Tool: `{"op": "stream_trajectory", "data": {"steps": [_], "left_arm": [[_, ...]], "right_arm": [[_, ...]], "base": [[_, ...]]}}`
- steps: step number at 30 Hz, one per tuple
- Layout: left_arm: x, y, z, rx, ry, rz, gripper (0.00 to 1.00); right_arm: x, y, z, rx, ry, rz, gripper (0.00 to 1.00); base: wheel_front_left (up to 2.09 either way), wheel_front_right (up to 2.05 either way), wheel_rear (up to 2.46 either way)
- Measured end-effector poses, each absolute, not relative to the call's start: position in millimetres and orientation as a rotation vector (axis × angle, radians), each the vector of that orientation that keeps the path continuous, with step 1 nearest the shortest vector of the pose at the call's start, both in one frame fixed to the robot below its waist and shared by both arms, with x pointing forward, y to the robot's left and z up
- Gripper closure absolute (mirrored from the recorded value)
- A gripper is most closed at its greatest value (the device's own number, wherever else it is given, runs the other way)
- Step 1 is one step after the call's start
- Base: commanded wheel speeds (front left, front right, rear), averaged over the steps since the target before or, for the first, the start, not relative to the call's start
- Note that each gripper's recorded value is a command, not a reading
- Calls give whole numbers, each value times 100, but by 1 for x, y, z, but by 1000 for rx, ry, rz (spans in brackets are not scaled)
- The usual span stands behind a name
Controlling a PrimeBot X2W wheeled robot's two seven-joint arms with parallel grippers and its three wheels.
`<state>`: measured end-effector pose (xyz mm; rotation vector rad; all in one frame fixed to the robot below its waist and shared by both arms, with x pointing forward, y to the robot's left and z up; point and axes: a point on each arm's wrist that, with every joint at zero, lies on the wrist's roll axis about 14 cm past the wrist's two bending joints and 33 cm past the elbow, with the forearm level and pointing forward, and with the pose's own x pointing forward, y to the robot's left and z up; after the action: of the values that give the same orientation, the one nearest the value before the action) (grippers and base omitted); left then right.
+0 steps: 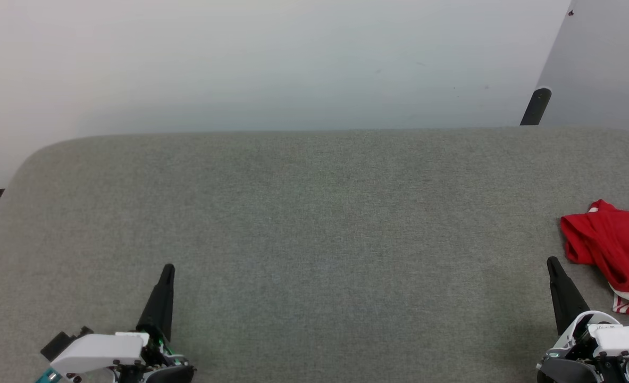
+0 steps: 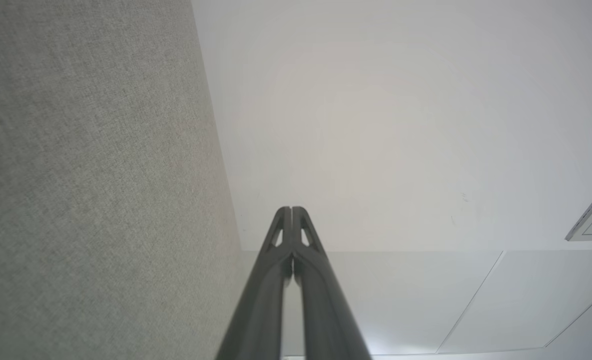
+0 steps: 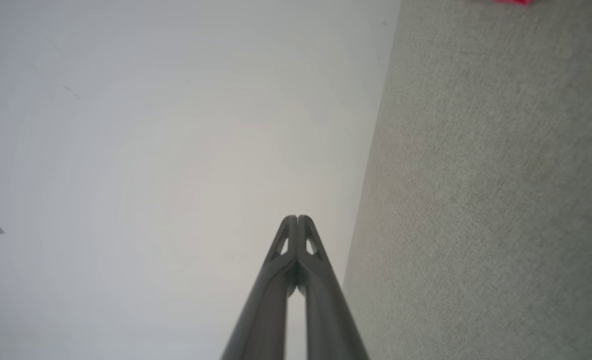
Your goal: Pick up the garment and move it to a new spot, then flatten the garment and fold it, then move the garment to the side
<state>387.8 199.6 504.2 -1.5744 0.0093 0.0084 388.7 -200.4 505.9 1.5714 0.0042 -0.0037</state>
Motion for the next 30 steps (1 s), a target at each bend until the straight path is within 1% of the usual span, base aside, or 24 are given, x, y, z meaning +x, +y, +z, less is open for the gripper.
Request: {"op": "stream_trajectory", "data": {"steps": [30], "left_arm": [[388, 200, 504, -1574, 9, 8, 100]], "right_arm": [[389, -200, 506, 1571, 4, -4, 100]], "base": [[0, 0, 0]]}}
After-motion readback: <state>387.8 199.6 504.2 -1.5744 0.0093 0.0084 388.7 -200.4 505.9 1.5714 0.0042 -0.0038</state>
